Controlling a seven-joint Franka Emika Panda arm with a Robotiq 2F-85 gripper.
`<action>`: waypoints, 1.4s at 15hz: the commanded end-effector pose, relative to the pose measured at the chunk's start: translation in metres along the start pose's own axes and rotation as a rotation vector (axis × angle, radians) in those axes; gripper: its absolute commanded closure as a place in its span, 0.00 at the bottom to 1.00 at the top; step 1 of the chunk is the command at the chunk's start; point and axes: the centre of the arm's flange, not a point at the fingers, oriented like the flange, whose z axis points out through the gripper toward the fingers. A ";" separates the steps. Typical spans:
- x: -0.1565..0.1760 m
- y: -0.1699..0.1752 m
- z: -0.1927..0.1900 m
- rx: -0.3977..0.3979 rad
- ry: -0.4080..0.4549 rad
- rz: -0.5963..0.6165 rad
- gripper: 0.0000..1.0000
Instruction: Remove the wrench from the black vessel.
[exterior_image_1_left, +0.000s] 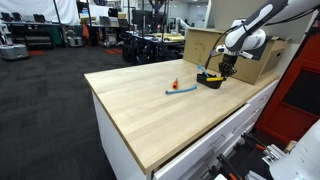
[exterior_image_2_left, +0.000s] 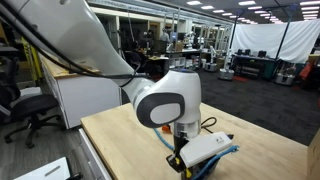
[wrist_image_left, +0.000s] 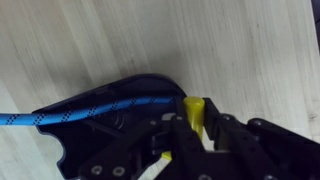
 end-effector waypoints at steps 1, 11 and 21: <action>-0.005 -0.011 -0.029 -0.038 0.013 -0.003 0.94; 0.020 -0.049 -0.074 -0.148 0.054 -0.101 0.94; 0.114 -0.090 -0.047 -0.129 0.032 -0.278 0.94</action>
